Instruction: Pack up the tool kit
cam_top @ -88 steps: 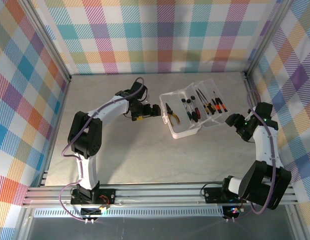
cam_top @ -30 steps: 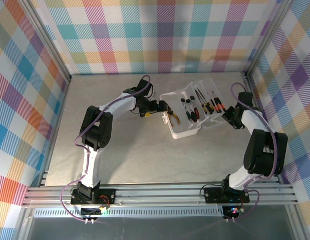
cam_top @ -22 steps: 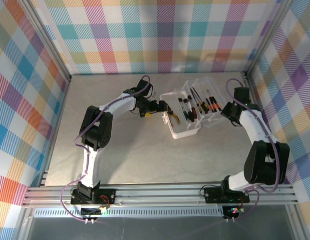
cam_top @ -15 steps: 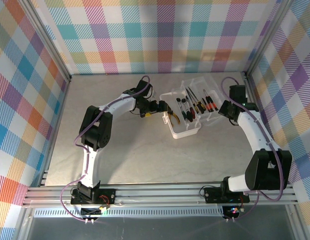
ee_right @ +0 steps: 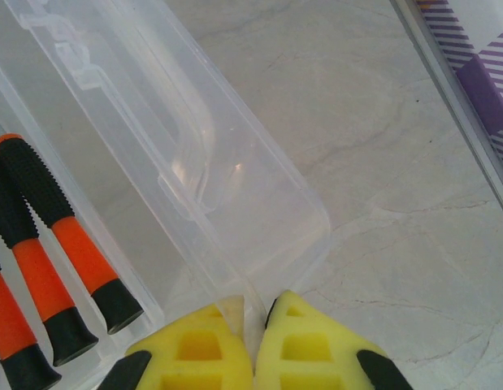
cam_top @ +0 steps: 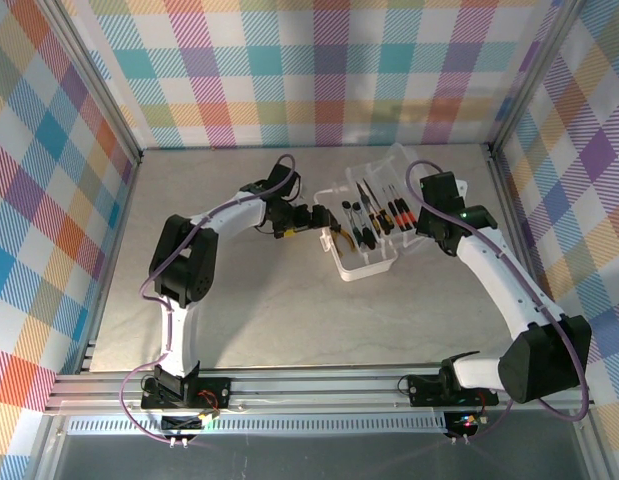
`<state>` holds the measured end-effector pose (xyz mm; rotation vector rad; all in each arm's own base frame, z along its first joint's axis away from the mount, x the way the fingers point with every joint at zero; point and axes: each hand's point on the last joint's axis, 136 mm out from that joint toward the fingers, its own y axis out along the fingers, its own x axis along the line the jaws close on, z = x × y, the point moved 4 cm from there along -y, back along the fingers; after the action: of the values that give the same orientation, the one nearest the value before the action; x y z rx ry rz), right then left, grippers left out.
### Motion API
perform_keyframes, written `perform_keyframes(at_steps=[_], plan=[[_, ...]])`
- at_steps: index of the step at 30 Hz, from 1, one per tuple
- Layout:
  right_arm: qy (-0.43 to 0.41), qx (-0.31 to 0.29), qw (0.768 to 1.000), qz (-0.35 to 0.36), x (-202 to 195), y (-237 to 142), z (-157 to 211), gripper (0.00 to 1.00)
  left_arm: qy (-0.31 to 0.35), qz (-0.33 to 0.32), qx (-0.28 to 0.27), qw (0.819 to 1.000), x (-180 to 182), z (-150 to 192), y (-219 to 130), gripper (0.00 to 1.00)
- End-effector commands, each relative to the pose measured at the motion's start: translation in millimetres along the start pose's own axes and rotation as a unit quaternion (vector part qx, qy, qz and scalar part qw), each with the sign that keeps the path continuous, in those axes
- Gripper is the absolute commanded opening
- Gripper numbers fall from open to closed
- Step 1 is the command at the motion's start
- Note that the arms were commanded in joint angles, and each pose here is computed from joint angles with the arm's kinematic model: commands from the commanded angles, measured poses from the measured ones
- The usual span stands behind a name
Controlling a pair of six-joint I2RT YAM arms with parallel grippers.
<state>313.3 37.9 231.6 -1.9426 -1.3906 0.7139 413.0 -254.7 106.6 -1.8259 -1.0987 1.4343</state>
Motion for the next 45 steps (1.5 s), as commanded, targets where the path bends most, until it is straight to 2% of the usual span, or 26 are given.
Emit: perform_keyframes(at_steps=[1,10,17,28,38,45], plan=[[0.006,-0.040,0.998,-0.044,9,-29,-20,0.00,-0.014,-0.029,-0.010,0.999,13,5,-28,1.00],[-0.002,-0.039,0.998,-0.044,14,-30,-20,0.00,-0.022,-0.045,-0.018,0.999,29,24,-50,1.00],[-0.008,-0.043,0.998,-0.046,17,-33,-22,0.00,-0.040,-0.068,0.014,0.997,49,40,-30,1.00],[-0.029,-0.049,0.997,-0.050,33,-41,-16,0.00,-0.048,-0.042,0.032,0.997,43,6,28,1.00],[-0.088,-0.064,0.992,-0.060,85,-62,9,0.00,-0.047,-0.026,0.032,0.998,36,-12,45,1.00],[-0.107,-0.047,0.990,-0.083,120,-74,42,0.00,-0.039,-0.016,0.029,0.999,30,-23,50,1.00]])
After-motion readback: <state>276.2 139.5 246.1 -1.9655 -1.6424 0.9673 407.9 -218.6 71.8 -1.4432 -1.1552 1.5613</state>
